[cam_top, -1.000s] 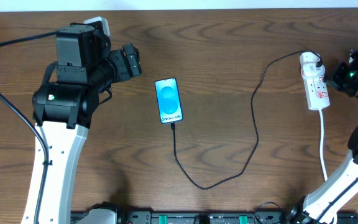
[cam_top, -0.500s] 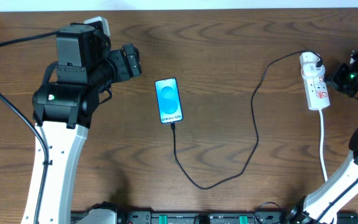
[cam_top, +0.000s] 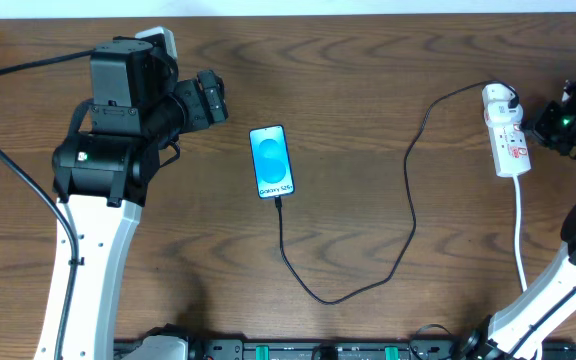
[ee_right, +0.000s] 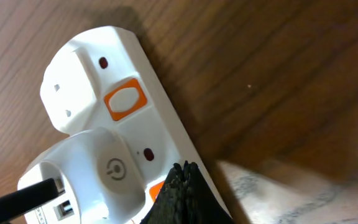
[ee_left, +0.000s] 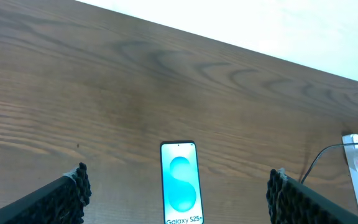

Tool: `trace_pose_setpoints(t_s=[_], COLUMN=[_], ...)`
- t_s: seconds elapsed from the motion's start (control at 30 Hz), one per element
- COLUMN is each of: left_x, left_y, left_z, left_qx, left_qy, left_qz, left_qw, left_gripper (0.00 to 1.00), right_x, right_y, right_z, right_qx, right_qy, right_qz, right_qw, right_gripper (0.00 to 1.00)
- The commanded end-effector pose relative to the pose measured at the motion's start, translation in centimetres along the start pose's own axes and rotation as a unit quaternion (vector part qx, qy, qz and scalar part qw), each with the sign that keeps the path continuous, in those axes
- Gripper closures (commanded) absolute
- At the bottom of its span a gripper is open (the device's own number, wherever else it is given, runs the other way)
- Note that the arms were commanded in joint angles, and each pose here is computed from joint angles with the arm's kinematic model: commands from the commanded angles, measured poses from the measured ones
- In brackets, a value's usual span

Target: Plug charger to phone and switch on socket

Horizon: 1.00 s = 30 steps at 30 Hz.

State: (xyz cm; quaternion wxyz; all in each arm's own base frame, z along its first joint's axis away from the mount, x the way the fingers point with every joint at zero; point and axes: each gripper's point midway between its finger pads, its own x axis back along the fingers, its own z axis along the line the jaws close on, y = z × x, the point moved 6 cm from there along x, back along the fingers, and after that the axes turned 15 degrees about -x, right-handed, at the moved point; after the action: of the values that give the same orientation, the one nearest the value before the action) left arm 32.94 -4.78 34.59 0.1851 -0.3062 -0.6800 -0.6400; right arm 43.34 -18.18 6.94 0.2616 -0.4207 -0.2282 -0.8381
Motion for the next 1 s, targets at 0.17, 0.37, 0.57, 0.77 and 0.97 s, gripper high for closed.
trace_pose_setpoints(t_s=[0.17, 0.37, 0.57, 0.77, 0.97], left_x=[0.1, 0.1, 0.1, 0.1, 0.1], left_y=[0.2, 0.2, 0.2, 0.2, 0.2], left_z=[0.3, 0.3, 0.3, 0.3, 0.3], left_qx=[-0.002, -0.002, -0.002, -0.002, -0.002], left_qy=[0.008, 0.008, 0.008, 0.008, 0.008], left_qz=[-0.002, -0.002, -0.002, -0.002, -0.002], left_qw=[1.0, 1.0, 1.0, 1.0, 1.0], left_gripper=[0.09, 0.08, 0.08, 0.09, 0.08], right_x=[-2.8, -3.1, -3.4, -3.9, -4.2], right_y=[-3.9, -4.9, -6.0, -7.0, -7.6], right_z=[2.3, 2.7, 3.2, 4.3, 4.9], right_qx=[0.022, 0.023, 0.026, 0.029, 0.025], right_qy=[0.011, 0.003, -0.003, 0.005, 0.001], right_qz=[0.064, 0.081, 0.1, 0.114, 0.122], right_qw=[0.998, 0.996, 0.995, 0.993, 0.992], right_gripper=[0.99, 0.99, 0.99, 0.99, 0.99])
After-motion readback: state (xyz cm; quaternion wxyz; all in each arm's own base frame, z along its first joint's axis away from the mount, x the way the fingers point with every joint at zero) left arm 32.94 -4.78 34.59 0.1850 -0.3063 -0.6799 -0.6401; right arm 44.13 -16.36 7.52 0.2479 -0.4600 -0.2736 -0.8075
